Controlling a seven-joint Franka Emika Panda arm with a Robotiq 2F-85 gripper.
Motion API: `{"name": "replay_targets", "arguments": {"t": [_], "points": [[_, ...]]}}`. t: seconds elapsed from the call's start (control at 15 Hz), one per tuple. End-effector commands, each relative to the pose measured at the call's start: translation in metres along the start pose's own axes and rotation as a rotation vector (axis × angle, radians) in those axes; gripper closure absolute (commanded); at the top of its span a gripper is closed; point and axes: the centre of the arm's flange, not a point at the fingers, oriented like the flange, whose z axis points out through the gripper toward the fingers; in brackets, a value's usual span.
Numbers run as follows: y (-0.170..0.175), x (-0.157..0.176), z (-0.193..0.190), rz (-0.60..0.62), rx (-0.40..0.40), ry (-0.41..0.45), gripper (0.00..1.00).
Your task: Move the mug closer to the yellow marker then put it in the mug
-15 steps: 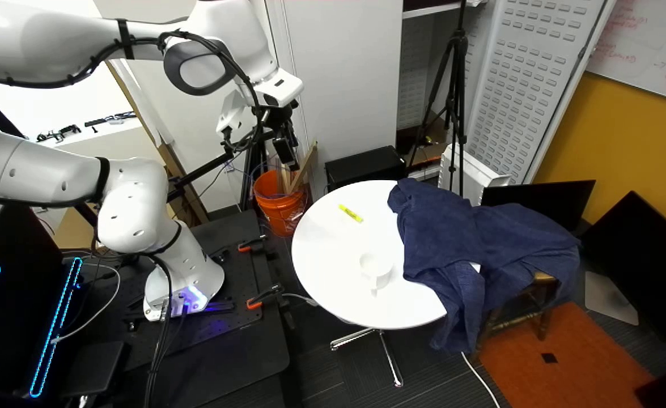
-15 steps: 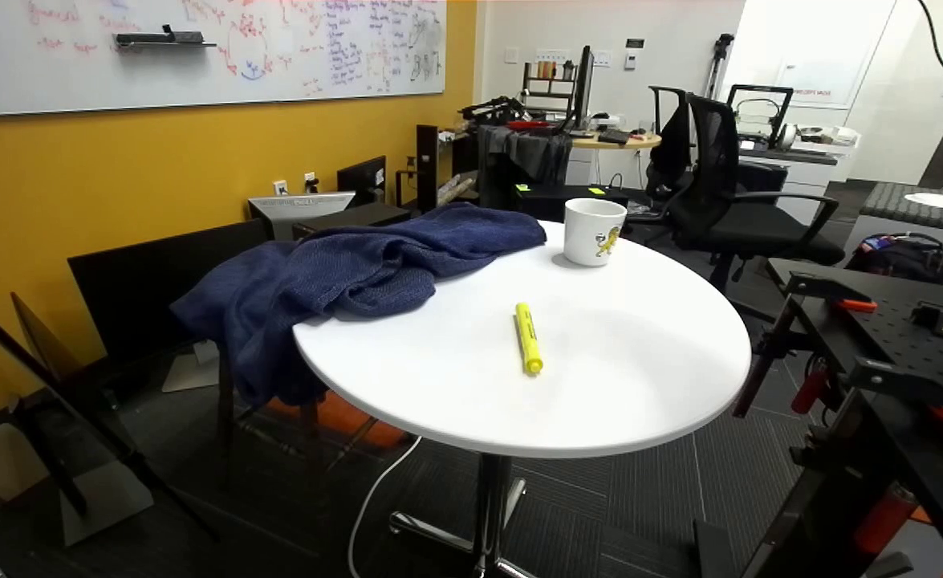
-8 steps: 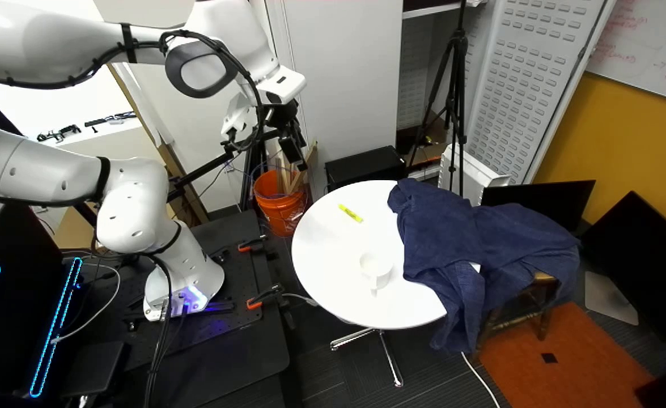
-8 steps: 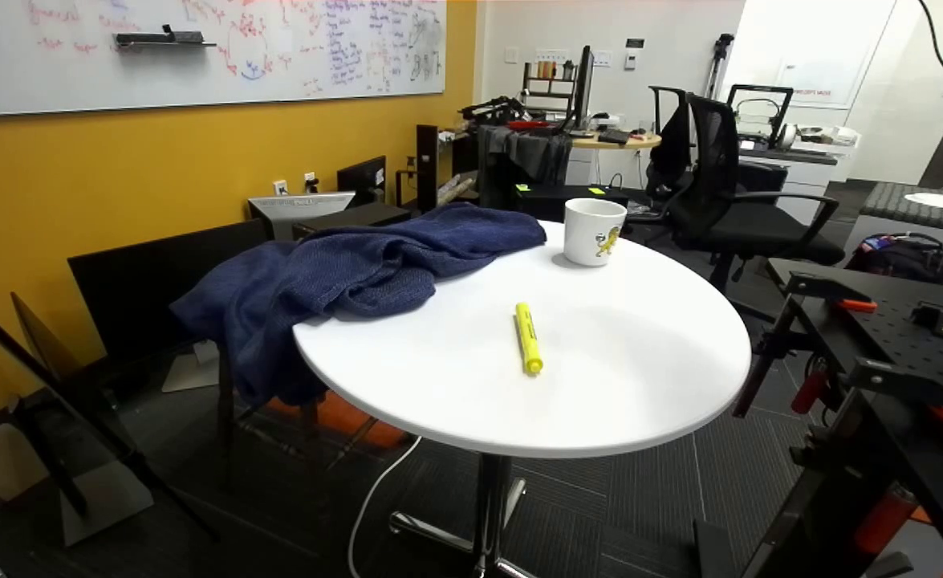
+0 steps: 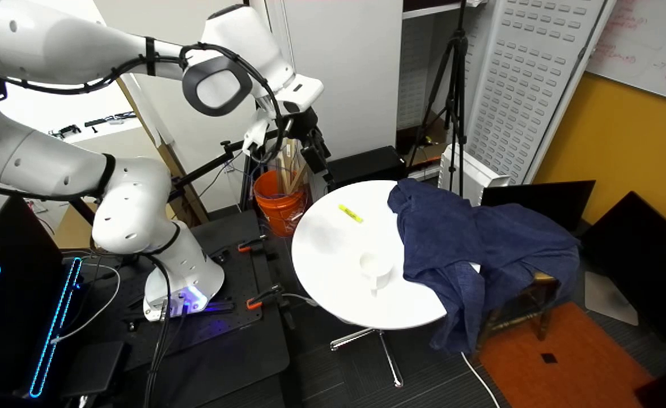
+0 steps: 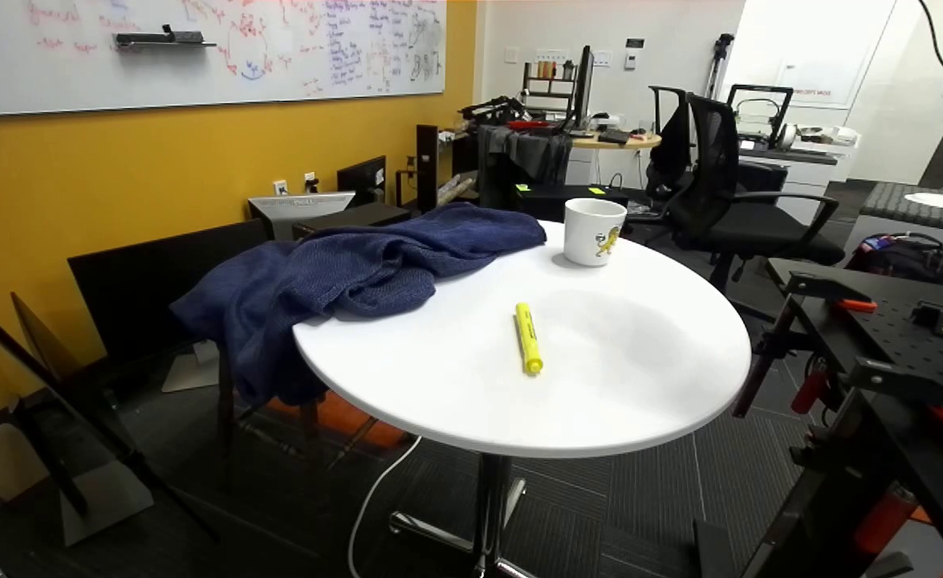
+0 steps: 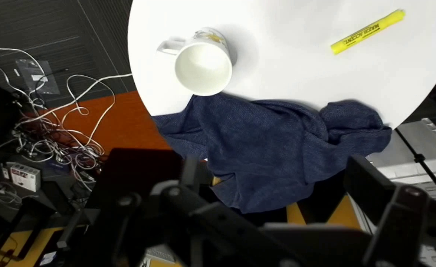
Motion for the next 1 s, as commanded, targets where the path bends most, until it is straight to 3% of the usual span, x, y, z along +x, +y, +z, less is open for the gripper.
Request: {"name": "replay_targets", "arguments": {"t": [0.0, 0.47, 0.93], "points": [[0.023, 0.02, 0.032, -0.021, 0.002, 0.02, 0.0], [0.054, 0.033, 0.098, 0.004, 0.023, -0.008, 0.0], [0.055, 0.029, 0.15, -0.001, 0.062, -0.145, 0.0]]}}
